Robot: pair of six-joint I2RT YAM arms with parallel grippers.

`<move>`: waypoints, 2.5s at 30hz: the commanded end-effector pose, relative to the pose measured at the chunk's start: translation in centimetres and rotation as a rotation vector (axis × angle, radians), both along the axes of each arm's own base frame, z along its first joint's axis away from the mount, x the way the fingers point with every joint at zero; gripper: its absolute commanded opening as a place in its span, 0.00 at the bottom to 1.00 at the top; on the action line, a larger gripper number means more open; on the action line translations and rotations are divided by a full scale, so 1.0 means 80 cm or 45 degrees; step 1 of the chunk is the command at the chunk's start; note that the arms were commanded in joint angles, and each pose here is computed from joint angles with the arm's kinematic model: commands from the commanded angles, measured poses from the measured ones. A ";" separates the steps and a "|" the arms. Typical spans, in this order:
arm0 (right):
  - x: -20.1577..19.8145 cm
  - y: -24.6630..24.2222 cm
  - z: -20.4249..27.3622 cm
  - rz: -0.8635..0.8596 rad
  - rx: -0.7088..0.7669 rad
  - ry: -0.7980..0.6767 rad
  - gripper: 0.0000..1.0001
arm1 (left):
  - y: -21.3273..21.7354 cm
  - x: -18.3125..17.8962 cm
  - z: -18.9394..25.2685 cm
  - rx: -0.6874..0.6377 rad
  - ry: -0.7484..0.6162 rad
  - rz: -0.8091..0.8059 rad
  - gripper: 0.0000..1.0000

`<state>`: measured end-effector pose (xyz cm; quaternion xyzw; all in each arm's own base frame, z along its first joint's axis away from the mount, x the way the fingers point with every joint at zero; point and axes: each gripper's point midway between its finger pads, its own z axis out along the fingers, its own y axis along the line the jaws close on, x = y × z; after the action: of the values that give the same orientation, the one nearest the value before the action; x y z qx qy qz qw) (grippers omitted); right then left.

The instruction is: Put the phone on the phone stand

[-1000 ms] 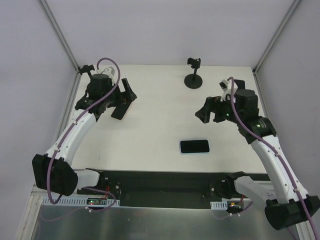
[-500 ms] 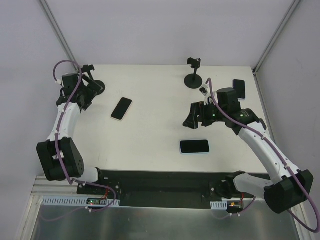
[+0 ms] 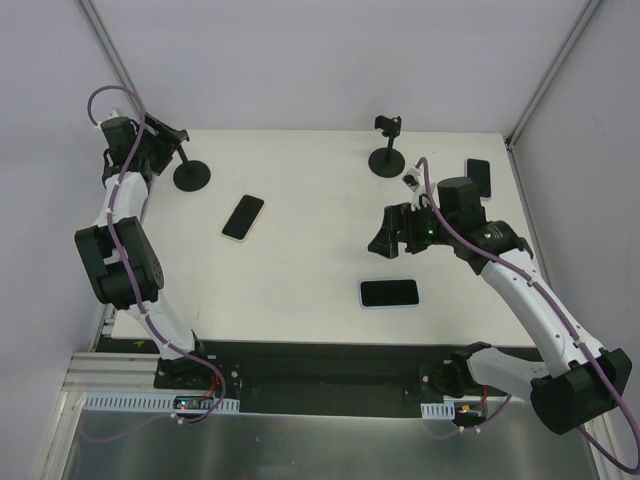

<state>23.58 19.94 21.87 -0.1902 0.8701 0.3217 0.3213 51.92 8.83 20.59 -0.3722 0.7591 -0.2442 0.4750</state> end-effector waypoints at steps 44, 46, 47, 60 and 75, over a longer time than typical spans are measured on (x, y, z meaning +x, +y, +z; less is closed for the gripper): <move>-0.001 -0.024 0.031 -0.096 -0.071 -0.092 0.96 | 0.039 0.055 0.025 -0.560 -0.367 0.128 0.57; -0.002 -0.026 0.029 -0.103 -0.075 -0.089 0.96 | 0.040 0.057 0.026 -0.553 -0.371 0.125 0.53; -0.003 -0.026 0.030 -0.102 -0.075 -0.092 0.96 | 0.040 0.058 0.027 -0.551 -0.378 0.122 0.49; -0.007 -0.031 0.018 -0.123 -0.092 -0.074 0.96 | -0.009 0.025 0.088 -0.520 -0.500 -0.124 0.00; -0.002 -0.012 -0.001 -0.083 -0.039 0.005 0.96 | -0.197 -0.092 0.148 -0.487 -0.491 -0.633 0.00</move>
<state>23.25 18.09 21.74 -0.1691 0.8866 0.2780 0.3287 48.68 -0.62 26.19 -0.3439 0.6557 -0.5188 0.4274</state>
